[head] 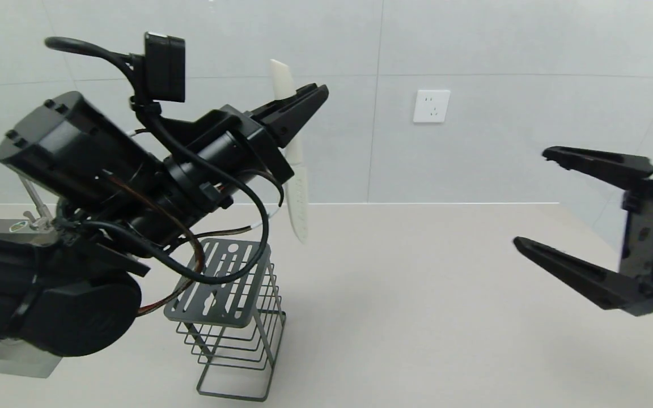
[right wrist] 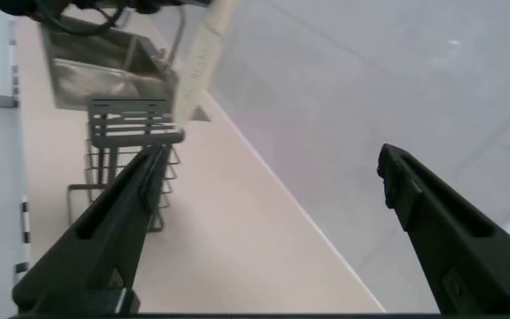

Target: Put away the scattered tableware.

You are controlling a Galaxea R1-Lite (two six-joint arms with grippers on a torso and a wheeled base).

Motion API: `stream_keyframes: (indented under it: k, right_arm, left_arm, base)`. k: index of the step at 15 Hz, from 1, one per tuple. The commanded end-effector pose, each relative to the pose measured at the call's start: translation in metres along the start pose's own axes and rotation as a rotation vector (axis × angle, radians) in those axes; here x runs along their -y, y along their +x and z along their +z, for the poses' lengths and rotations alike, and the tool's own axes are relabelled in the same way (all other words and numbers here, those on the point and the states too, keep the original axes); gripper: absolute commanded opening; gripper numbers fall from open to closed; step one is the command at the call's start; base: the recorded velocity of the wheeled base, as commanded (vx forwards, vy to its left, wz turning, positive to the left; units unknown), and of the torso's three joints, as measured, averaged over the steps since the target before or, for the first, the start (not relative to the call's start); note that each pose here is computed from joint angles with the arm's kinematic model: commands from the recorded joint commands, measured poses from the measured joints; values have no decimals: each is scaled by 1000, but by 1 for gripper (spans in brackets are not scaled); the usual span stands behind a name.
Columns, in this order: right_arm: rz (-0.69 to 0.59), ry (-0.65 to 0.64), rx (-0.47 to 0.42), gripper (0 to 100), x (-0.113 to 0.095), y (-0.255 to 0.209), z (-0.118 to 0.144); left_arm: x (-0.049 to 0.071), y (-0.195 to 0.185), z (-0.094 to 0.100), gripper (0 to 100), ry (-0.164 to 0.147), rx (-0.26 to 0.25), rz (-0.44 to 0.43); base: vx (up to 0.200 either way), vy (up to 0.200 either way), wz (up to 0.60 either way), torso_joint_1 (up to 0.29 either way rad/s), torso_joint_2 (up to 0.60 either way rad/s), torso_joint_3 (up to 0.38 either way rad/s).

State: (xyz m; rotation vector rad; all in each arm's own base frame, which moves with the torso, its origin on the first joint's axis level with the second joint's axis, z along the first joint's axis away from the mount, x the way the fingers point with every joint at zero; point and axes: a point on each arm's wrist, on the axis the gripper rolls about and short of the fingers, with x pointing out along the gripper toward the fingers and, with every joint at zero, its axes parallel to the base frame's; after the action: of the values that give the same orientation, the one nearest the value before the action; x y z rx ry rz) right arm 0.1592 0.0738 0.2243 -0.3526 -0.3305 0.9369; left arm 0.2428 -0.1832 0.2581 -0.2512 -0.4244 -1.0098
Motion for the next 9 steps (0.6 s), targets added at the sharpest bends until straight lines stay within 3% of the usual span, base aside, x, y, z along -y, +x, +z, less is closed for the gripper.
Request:
stream_keyframes:
  k: [1, 2, 4, 7, 9]
  right_arm:
    - [-128, -80, 50, 100, -7, -42, 22]
    - [-298, -170, 64, 100, -14, -74, 38]
    - [-437, -304, 115, 100, -35, -107, 59]
    - [-511, -417, 179, 100, -77, -137, 64]
    - [-542, -441, 173, 100, -106, -152, 47]
  left_arm:
    - [2, -17, 17, 0, 19, 17, 19]
    - [5, -26, 13, 0, 9, -9, 33]
    - [5, -30, 10, 0, 3, -22, 53]
    - [5, -31, 9, 0, 1, -25, 62]
    - [7, -37, 7, 0, 3, -38, 69]
  base:
    - [0, 0, 0, 0, 0, 0]
    - [0, 0, 0, 0, 0, 0]
    - [0, 0, 0, 0, 0, 0]
    - [0, 0, 0, 0, 0, 0]
    - [0, 0, 0, 0, 0, 0]
